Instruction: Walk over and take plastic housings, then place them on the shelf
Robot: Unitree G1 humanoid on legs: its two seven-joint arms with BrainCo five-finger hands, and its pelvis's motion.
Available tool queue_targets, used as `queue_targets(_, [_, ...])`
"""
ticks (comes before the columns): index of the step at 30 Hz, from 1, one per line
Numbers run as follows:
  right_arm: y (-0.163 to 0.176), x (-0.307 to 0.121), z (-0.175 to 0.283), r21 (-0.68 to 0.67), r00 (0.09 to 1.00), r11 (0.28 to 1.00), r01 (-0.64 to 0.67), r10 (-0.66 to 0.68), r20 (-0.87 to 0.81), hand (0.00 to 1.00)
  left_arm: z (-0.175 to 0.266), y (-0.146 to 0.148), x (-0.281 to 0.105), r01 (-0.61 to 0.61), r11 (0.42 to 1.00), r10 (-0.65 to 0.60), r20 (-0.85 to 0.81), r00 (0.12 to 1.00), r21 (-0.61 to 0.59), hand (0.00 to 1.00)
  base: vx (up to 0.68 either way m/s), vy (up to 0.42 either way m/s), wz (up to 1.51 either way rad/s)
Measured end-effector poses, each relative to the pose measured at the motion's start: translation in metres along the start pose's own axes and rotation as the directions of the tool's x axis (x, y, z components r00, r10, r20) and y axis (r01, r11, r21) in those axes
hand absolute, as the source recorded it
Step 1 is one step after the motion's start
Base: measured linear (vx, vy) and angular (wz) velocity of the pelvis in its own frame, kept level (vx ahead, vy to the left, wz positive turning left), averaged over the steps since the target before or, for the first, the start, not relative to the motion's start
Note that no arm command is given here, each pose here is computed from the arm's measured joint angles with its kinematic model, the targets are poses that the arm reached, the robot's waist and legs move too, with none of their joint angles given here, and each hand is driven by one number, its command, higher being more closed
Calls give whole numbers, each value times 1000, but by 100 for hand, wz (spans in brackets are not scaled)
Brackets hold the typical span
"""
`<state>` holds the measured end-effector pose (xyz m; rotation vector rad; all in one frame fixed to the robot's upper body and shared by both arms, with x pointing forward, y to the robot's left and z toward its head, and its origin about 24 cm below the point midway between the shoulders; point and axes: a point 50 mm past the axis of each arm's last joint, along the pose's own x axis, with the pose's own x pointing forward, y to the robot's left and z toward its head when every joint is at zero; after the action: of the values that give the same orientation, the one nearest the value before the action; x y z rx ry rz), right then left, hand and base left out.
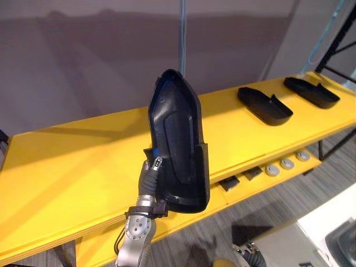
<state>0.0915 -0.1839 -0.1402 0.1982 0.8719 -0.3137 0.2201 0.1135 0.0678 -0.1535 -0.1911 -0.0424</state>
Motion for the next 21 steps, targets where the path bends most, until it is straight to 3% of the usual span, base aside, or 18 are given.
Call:
queue_targets(11, [-6,0,-6,-41,999,999,8,-9,-33,0,-16,-17,8,45,999,-46,-56,997,-21,100,158,-68,-5])
queue_targets(21, [-11,5,-9,-51,997,998,27,-31,-73,0,-44,19,35,-168,979,187,-173,967,117,100,-28,-29,7])
